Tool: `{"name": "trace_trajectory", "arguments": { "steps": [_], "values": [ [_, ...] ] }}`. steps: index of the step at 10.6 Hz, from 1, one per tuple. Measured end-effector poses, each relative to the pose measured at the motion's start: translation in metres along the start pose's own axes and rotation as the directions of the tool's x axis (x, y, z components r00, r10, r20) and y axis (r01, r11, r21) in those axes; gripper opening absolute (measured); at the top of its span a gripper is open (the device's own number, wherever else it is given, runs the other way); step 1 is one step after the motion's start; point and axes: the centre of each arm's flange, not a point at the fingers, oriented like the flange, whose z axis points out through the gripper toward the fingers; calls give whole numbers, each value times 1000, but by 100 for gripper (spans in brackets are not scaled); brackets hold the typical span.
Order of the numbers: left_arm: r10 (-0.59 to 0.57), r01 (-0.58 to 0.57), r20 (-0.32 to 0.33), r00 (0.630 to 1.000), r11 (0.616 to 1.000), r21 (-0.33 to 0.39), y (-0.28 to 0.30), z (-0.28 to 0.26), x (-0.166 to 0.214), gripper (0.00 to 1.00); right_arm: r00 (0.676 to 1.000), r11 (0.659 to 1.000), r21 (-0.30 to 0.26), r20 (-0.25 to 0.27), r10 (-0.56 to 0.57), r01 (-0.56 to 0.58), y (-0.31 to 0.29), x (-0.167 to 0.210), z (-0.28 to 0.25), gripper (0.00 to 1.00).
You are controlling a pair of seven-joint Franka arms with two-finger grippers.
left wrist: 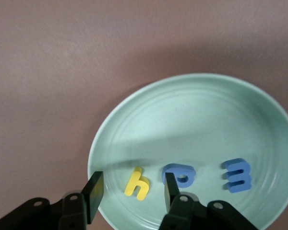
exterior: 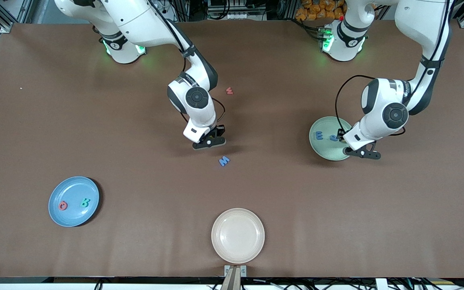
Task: Sort uppercase to blue plate, lowercase to green plate
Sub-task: 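Carry the yellow H to the blue plate and release it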
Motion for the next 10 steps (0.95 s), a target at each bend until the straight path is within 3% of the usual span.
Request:
{"name": "trace_trajectory", "arguments": {
  "steps": [2,4,7,10],
  "values": [
    [-25,24,-42,999,1000,-15,2,-23,6,60,1000,1000,1,-11,18,-18,4,8,-15,33],
    [-70,68,-43,997,997,-41,11,-54,11,60,998,998,-17,-14,63,-63,27,31,-44,33],
    [-130,126,-45,991,989,-76,60,-105,17,60,986,985,-63,-52,159,-162,97,82,-82,33],
    [-200,192,-66,978,975,-109,129,-132,16,60,989,987,-92,-79,122,-129,183,116,-96,33]
  ]
}}
